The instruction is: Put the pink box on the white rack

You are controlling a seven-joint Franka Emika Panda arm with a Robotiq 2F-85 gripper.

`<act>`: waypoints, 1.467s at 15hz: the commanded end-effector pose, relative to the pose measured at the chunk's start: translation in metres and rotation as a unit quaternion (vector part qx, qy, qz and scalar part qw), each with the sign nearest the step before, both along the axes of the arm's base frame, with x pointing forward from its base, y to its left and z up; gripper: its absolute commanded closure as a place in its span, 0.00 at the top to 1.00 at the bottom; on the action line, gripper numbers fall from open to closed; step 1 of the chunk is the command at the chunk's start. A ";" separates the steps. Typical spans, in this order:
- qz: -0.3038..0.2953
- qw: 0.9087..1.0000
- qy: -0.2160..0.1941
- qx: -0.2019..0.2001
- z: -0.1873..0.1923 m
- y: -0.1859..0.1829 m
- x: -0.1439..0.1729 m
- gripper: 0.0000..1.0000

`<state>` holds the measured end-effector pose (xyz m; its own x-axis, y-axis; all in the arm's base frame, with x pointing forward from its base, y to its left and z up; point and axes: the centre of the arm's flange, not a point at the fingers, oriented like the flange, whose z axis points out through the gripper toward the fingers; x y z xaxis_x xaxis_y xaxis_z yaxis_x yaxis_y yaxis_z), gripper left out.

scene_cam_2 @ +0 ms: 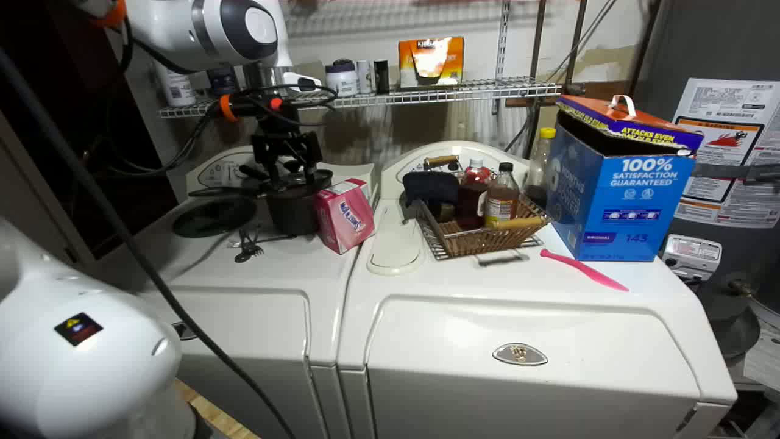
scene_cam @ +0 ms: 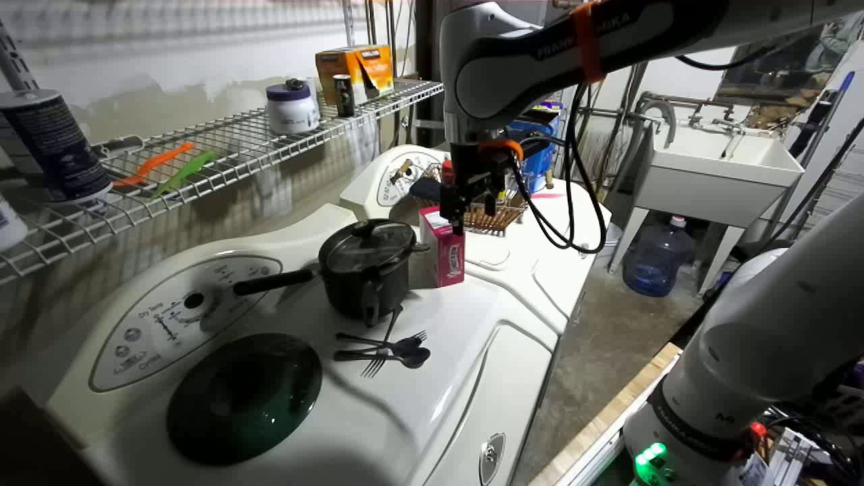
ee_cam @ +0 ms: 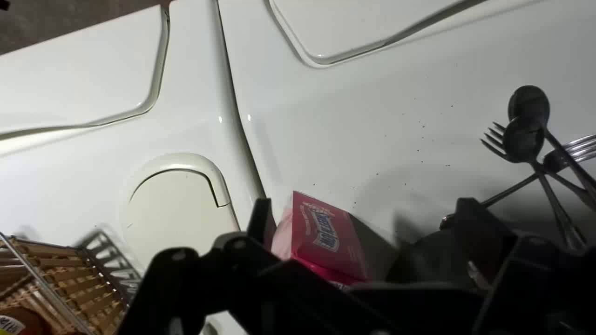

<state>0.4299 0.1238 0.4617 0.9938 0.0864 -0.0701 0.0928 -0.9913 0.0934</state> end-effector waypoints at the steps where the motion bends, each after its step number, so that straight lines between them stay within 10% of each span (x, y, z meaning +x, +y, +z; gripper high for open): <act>1: 0.000 1.000 0.000 0.000 0.000 0.000 0.000 1.00; 10: -0.031 1.000 -0.001 0.001 -0.002 -0.005 0.015 1.00; 22: -0.179 0.975 0.005 0.129 0.004 -0.086 0.103 1.00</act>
